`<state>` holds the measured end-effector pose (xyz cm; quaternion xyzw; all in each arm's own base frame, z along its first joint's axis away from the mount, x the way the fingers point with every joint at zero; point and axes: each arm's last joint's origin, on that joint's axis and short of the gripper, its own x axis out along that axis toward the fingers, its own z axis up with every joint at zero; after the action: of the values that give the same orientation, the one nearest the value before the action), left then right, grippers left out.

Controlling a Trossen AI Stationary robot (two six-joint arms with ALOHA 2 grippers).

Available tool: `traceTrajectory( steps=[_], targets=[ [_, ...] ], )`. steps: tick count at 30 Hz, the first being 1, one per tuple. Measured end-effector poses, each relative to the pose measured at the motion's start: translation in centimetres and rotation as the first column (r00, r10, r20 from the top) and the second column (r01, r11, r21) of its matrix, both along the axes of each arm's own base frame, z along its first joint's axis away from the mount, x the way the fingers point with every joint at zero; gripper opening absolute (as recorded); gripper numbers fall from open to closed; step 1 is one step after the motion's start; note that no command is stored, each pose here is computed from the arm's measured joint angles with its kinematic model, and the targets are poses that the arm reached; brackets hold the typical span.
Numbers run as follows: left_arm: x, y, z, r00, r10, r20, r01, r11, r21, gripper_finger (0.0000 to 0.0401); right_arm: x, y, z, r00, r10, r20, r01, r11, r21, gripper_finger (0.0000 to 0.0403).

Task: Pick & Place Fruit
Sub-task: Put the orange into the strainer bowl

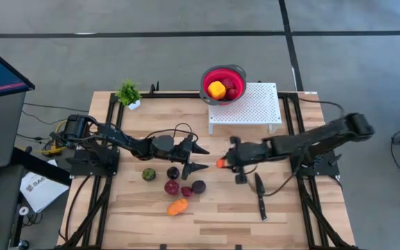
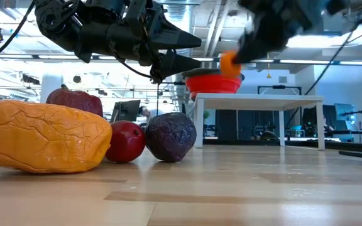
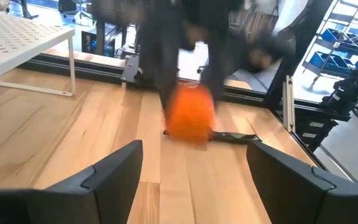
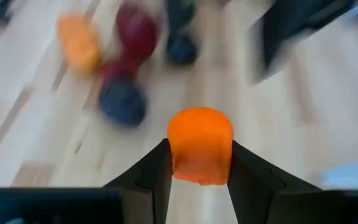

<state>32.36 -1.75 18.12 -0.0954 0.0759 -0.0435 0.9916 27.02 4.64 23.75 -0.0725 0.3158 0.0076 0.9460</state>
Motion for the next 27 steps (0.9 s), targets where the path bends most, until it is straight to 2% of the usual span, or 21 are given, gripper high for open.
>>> traceTrajectory(
  steps=[3, 8, 11, 15, 18, 21, 27],
  targets=[
    [0.0, -0.1, 0.0, 1.0, -0.002, 0.0, 0.002, 1.0, 0.0, 0.0282, -1.5, -1.3, 3.2, 0.977, -0.145, 0.159, 0.156, 0.986, -0.055, 0.0124],
    [0.0, -0.1, 0.0, 1.0, 0.001, 0.0, -0.001, 1.0, 0.0, 0.0282, -3.2, -5.9, 6.8, 0.838, -0.396, 0.376, 0.436, 0.9, -0.023, 0.0128],
    [0.0, 0.0, 0.0, 1.0, 0.016, 0.001, -0.016, 1.0, 0.003, 0.0282, -3.8, -9.7, 7.7, 0.731, -0.526, 0.434, 0.576, 0.817, 0.021, 0.0126],
    [0.0, 0.0, 0.0, 1.0, 0.019, 0.001, -0.02, 1.0, 0.003, 0.0282, -4.3, -14.6, 8.3, 0.616, -0.658, 0.434, 0.721, 0.692, 0.025, 0.0129],
    [0.0, 0.0, 0.0, 1.0, 0.02, 0.001, -0.02, 1.0, 0.003, 0.0282, -4.2, -17.6, 8.4, 0.614, -0.694, 0.375, 0.733, 0.678, 0.054, 0.0136],
    [0.0, 0.0, 0.0, 1.0, 0.024, 0.001, -0.024, 1.0, 0.004, 0.0282, -3.5, -20.1, 7.9, 0.647, -0.714, 0.265, 0.718, 0.688, 0.101, 0.0141],
    [0.0, 0.0, 0.0, 1.0, 0.024, 0.001, -0.024, 1.0, 0.004, 0.0282, -2.0, -23.2, 7.4, 0.654, -0.753, 0.079, 0.749, 0.658, 0.077, 0.0148]
  ],
)
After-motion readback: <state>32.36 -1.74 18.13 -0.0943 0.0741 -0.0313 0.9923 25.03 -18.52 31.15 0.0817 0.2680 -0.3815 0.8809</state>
